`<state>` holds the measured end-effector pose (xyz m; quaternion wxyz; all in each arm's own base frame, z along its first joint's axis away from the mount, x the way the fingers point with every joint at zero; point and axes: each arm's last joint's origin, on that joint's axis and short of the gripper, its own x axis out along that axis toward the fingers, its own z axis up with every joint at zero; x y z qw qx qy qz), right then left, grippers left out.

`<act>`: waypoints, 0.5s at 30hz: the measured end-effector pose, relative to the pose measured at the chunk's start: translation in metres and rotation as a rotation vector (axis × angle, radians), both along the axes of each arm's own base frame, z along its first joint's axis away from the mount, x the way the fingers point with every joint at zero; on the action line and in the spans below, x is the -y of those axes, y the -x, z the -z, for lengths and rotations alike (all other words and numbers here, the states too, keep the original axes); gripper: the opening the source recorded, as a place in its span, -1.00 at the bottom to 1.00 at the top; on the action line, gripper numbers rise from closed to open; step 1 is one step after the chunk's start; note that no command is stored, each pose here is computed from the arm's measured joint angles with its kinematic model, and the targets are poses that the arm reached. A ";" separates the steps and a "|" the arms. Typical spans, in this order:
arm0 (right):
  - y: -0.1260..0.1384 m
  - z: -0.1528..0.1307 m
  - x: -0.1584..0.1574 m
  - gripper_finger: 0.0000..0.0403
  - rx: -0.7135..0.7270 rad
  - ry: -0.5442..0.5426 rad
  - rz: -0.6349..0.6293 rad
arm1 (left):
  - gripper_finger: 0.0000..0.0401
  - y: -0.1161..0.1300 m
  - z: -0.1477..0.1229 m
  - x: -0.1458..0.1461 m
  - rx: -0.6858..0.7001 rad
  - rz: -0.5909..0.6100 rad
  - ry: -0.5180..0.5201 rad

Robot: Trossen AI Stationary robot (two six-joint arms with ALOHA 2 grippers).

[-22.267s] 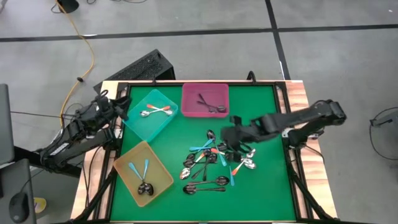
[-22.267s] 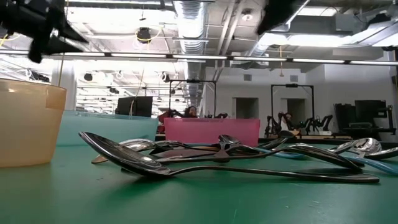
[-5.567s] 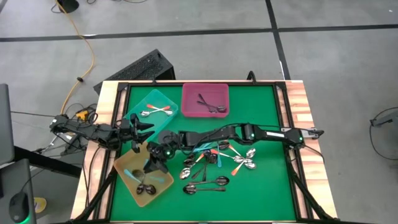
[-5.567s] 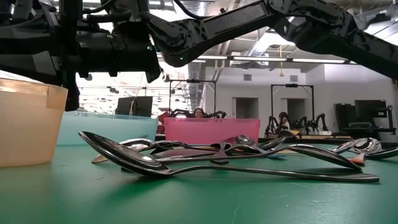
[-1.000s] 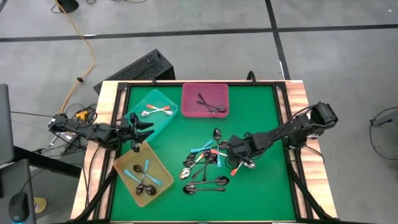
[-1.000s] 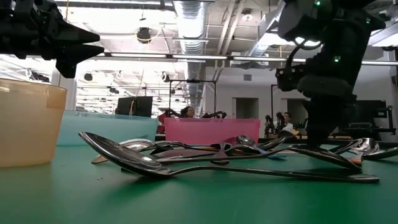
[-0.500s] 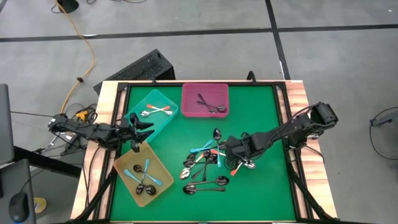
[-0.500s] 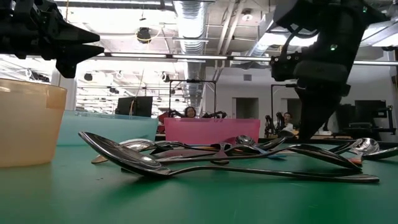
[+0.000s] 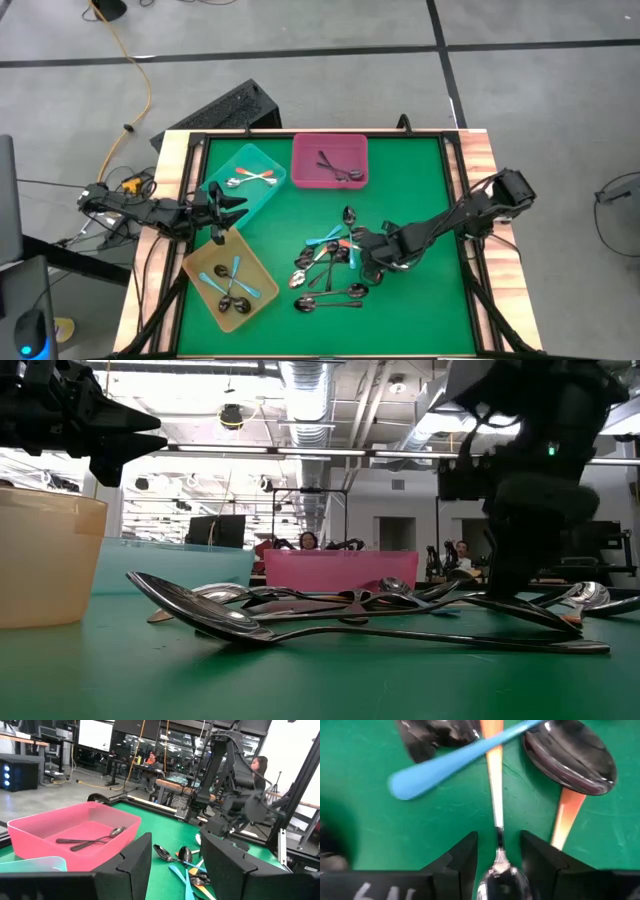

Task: Sort silverware by color (type)
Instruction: Put the orange spoon into the blue bin

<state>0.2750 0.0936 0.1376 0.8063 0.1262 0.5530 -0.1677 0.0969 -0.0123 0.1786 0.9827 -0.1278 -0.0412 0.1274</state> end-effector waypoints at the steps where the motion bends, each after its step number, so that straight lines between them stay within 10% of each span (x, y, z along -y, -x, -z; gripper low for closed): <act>1: -0.001 0.002 0.000 -0.21 -0.005 0.002 0.001 | -0.21 0.000 0.000 0.000 0.000 0.000 0.004; 15: -0.001 0.009 0.002 -0.61 -0.062 -0.052 0.012 | -0.21 0.000 0.001 -0.001 -0.002 -0.021 0.013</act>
